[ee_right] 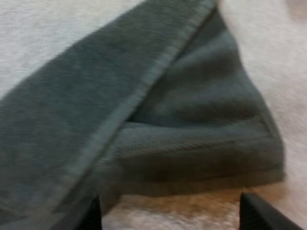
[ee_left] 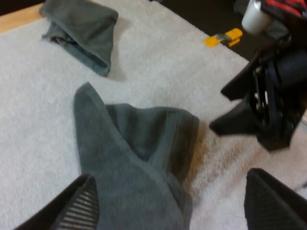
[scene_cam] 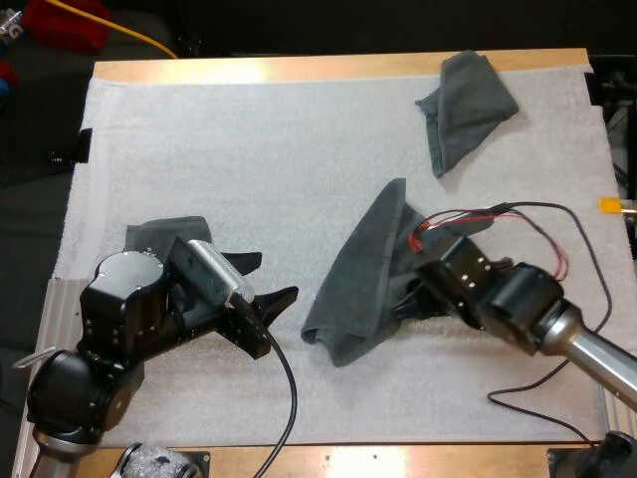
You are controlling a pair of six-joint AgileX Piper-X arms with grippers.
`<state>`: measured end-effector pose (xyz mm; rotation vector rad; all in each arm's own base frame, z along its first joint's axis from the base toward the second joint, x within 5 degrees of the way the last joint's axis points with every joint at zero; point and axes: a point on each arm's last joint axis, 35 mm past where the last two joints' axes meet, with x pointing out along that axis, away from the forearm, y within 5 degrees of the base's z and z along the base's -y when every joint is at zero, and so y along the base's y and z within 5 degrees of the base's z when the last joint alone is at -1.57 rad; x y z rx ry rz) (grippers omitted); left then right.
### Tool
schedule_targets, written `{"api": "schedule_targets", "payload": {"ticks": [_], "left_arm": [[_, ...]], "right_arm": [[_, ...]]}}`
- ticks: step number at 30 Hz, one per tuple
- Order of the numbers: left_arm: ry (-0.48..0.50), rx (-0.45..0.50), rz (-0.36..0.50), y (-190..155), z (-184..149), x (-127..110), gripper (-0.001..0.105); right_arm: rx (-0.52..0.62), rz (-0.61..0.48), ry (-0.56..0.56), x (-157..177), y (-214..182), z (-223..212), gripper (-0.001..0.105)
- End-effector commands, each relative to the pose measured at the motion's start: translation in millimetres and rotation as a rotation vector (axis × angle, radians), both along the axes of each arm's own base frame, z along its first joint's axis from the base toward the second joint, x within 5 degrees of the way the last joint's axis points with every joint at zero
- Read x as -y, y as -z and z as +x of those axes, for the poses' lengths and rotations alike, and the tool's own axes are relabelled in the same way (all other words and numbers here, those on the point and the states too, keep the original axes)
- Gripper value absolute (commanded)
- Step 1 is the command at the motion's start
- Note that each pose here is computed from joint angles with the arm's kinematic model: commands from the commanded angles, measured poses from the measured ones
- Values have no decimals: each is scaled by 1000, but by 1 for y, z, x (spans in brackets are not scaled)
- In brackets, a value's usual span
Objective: Pick towel from pile, fold and stack
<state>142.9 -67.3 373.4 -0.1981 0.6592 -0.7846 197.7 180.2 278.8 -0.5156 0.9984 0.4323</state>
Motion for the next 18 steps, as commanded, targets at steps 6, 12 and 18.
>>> {"api": "schedule_targets", "payload": {"ticks": [6,12,18], "left_arm": [[6,-29,0,0,-3,0,63],[6,-59,10,2,-5,-1,63],[6,-60,11,3,-5,-1,63]], "right_arm": [[-52,17,87,32,-3,21,58],[-101,78,128,66,-2,40,58],[-116,180,191,102,1,58,58]]}}
